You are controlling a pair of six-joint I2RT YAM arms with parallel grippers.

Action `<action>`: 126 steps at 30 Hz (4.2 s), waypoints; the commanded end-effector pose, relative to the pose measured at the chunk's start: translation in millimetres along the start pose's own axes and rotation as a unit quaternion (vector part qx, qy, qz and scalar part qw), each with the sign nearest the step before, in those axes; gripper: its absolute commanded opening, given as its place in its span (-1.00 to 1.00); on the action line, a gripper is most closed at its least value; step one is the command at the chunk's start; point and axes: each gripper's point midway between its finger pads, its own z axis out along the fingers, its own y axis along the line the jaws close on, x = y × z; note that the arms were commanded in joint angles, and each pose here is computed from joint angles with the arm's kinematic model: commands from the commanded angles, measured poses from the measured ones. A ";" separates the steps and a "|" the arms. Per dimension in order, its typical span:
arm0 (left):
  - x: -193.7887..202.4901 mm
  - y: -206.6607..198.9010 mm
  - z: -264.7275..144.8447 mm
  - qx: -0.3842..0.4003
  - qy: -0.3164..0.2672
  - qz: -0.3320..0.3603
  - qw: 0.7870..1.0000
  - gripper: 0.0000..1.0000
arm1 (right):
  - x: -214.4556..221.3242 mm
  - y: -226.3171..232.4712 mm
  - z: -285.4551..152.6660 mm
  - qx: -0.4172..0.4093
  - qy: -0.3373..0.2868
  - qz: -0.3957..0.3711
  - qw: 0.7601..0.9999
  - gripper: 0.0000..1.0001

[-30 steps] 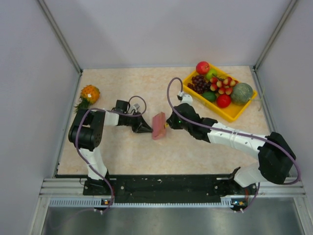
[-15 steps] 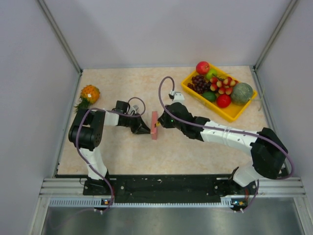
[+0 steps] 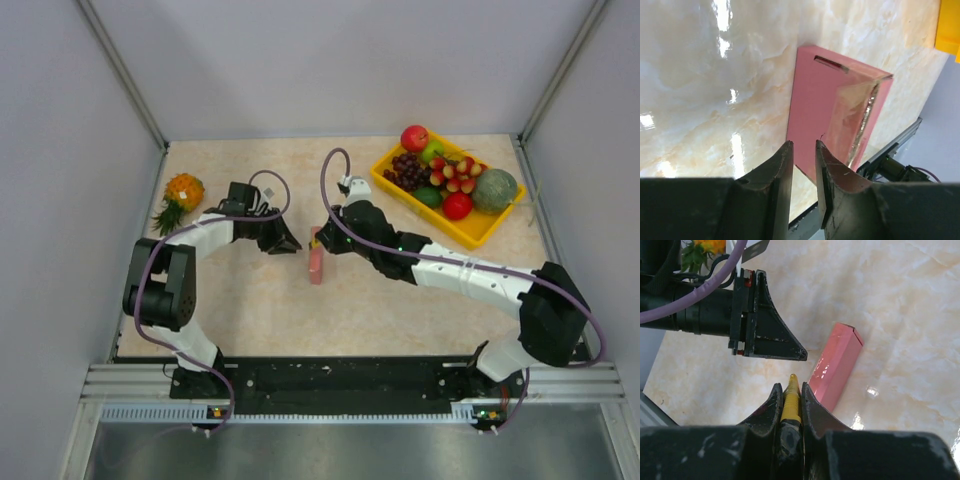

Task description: Unpack the express box

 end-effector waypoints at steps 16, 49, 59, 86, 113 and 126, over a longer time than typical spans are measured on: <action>-2.7 -67.8 -16.9 0.030 -0.017 0.184 0.982 0.43 | 11.9 -57.9 -28.2 0.098 -0.024 0.037 0.994 -1.00; 70.9 -52.4 21.3 -0.102 0.057 0.423 0.899 -0.58 | 21.1 -154.5 -97.5 0.174 -0.072 0.115 0.975 -1.00; 110.9 -50.8 30.1 -0.122 0.053 0.512 0.849 -0.06 | 13.1 -172.9 -113.7 0.148 -0.099 0.147 0.973 -1.00; 95.3 -58.0 31.4 -0.121 0.012 0.638 0.761 -0.31 | -5.1 -129.8 -86.2 -0.007 -0.056 0.126 0.990 -1.00; 102.4 -44.8 40.4 -0.126 -0.013 0.589 0.799 -0.41 | 3.7 -114.3 -73.6 -0.098 -0.095 0.086 0.987 -1.00; 90.6 -39.6 34.6 -0.147 -0.039 0.652 0.743 -0.63 | -3.6 -111.8 -67.1 -0.115 -0.122 0.083 0.982 -1.00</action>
